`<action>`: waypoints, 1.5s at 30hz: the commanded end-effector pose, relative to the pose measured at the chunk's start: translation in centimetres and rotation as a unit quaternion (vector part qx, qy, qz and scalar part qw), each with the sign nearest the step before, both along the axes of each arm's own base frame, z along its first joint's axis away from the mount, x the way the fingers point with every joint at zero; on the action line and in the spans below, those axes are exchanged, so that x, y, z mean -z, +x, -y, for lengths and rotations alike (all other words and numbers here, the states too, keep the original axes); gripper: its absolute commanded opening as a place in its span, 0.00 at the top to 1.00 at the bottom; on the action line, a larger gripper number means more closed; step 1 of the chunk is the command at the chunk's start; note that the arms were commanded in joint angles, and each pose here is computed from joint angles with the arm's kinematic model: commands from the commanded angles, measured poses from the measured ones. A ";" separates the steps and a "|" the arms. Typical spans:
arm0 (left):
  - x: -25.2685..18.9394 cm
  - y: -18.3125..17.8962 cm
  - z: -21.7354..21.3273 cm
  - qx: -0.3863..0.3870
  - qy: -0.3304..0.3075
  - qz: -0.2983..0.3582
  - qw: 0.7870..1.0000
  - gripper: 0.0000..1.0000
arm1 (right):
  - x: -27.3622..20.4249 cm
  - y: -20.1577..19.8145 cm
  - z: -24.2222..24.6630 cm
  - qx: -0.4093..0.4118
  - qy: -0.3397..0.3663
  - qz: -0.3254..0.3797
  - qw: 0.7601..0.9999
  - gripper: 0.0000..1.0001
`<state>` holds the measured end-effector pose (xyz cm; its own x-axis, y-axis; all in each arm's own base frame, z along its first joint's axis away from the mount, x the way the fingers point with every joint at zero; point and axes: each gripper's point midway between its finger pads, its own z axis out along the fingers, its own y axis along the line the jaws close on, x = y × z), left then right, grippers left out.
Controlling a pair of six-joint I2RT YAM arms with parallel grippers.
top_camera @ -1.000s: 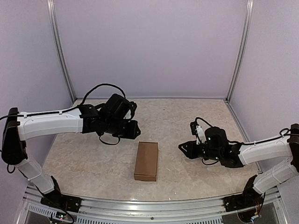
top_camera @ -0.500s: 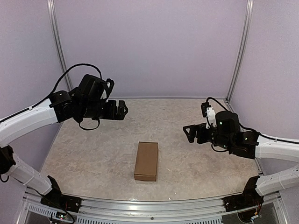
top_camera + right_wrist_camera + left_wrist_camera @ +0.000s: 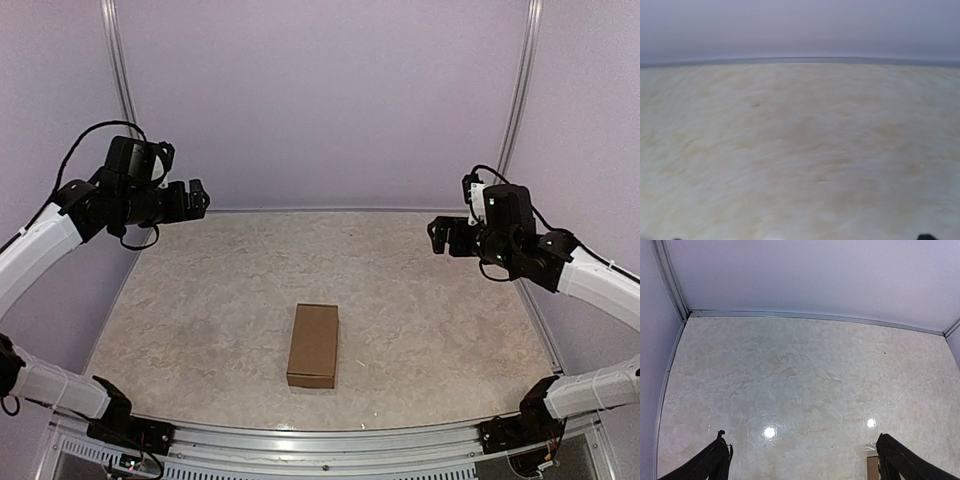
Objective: Fold the paper box
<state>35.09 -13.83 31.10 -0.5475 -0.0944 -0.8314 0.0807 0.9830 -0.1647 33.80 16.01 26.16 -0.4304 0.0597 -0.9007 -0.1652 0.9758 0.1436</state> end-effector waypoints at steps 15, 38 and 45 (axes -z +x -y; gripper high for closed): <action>-0.5 -3.9 -6.5 -0.030 -0.020 0.127 0.991 0.01 | -0.4 -2.1 7.9 0.001 0.114 -0.020 0.993 0.00; -2.3 -9.2 -7.2 0.012 -0.020 0.174 0.984 0.01 | -2.4 -6.0 7.7 -0.034 0.110 0.020 0.993 0.00; -2.9 -9.9 -7.6 0.009 -0.021 0.185 0.982 0.01 | -2.9 -6.3 8.2 -0.024 0.101 0.038 0.994 0.00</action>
<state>25.41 -6.37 34.72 -0.1936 -0.1467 -0.9701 0.1589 0.9710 -0.1785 27.64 8.02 28.76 -0.3930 0.2374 -0.8884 -0.2264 0.9114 0.3437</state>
